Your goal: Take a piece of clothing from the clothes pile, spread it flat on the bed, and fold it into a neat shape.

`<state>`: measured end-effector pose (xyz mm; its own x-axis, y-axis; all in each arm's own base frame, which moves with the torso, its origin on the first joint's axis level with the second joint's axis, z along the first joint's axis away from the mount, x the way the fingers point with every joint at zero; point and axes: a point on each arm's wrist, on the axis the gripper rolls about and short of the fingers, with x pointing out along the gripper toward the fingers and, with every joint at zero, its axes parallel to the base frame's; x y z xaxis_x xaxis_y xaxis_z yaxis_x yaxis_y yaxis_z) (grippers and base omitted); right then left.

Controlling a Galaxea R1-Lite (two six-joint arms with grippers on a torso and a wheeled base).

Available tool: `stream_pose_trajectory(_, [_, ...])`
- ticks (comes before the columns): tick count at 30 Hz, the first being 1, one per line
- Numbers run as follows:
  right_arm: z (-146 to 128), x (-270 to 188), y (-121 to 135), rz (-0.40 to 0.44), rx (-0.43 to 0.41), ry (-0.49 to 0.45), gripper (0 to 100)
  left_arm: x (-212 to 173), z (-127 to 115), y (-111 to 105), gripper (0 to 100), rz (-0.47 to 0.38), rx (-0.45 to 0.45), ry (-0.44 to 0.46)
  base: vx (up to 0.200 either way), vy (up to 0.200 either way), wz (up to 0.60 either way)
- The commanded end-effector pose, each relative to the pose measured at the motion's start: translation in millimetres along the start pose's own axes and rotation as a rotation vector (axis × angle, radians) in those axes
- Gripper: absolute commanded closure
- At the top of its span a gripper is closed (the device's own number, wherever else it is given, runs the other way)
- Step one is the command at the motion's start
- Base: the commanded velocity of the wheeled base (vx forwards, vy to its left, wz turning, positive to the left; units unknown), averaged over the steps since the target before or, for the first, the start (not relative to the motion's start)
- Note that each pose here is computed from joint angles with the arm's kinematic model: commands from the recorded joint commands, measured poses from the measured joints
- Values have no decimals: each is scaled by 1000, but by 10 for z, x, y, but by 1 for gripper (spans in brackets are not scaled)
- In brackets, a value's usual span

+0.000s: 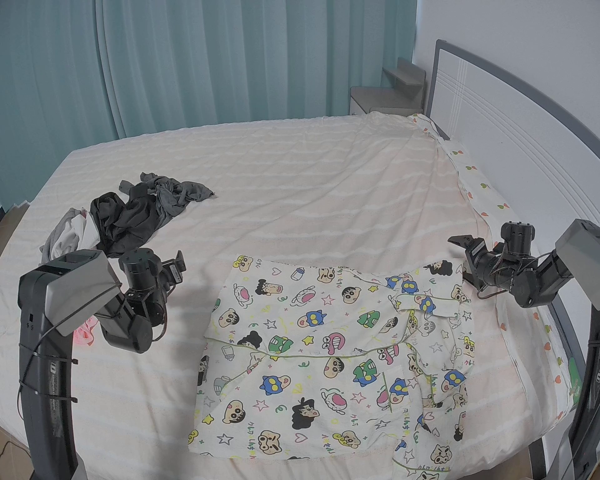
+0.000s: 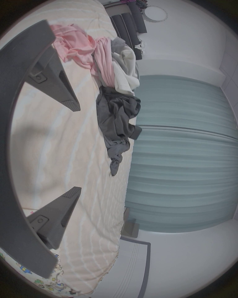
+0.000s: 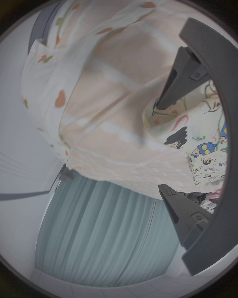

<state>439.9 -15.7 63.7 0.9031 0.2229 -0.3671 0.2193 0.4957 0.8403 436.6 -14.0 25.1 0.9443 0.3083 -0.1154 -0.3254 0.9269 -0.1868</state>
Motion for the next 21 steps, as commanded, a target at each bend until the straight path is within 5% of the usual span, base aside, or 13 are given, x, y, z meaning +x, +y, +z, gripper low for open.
stream_pose_trajectory(1, [130,-110,181,15,28,-14,0,-200,287,233,0,4,-68,5,0,0,0])
stream_pose_trajectory(6, [200,-305,217,-20,50,-23,0,-634,422,353,0,-112,-182,102,0,0,0])
stream_pose_trajectory(8, [96,-507,205,-56,63,4,0,-984,498,396,0,-172,-299,171,0,0,0])
stream_pose_trajectory(14, [-376,-928,273,-85,48,113,0,-1762,564,522,0,-349,-648,411,0,0,0])
stream_pose_trajectory(21, [-1059,-889,385,-75,-45,166,0,-2051,367,619,0,-417,-836,666,0,0,0])
